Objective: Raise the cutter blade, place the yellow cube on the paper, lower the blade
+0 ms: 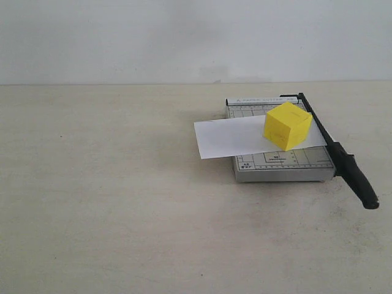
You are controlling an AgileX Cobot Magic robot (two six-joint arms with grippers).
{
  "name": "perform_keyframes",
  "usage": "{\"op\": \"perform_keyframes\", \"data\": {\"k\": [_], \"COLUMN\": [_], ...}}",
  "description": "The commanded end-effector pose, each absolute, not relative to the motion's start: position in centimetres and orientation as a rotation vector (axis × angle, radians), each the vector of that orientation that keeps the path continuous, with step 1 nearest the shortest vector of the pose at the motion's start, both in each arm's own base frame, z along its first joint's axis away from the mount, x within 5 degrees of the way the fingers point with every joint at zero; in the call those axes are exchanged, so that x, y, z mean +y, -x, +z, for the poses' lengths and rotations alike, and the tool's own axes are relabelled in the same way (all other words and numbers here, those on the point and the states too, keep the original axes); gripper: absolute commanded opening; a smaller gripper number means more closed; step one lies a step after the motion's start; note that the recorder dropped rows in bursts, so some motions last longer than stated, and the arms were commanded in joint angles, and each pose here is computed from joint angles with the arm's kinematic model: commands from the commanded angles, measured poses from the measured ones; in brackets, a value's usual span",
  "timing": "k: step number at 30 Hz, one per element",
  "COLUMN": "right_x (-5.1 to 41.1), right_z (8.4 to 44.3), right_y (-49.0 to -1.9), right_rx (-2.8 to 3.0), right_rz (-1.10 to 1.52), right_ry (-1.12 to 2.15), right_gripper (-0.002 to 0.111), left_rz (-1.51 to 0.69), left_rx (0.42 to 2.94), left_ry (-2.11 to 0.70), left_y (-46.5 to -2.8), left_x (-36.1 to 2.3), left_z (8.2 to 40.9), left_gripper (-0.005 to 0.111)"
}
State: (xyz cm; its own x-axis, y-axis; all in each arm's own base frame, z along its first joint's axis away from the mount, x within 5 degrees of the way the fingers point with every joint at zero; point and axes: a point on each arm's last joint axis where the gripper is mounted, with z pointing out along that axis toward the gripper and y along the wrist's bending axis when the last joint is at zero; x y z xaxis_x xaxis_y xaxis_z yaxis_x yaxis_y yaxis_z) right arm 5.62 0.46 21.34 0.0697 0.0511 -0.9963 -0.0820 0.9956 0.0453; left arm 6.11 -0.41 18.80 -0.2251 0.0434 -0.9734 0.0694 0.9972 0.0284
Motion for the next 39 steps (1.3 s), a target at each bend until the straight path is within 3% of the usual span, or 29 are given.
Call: {"op": "perform_keyframes", "data": {"k": [1,9,39], "right_x": [0.0,-0.6,-0.5], "right_z": [21.0,18.1,18.1], "right_y": [-5.6,-5.3,-5.3], "right_rx": [1.524,1.842,1.838], "right_rz": [-0.018,-0.096,-0.080], "right_ry": [0.004,-0.127,-0.120], "right_gripper": [0.000,0.000,0.000], "left_rz": [-0.034,-0.034,-0.046], "left_rx": [1.793,1.793,1.820], "left_ry": [-0.067,-0.067,-0.069], "left_y": [-6.1,-6.1,-5.4], "left_x": [-0.4,-0.4,-0.4], "left_z": [18.8,18.8,18.3], "left_gripper": [0.004,0.004,0.004]}}
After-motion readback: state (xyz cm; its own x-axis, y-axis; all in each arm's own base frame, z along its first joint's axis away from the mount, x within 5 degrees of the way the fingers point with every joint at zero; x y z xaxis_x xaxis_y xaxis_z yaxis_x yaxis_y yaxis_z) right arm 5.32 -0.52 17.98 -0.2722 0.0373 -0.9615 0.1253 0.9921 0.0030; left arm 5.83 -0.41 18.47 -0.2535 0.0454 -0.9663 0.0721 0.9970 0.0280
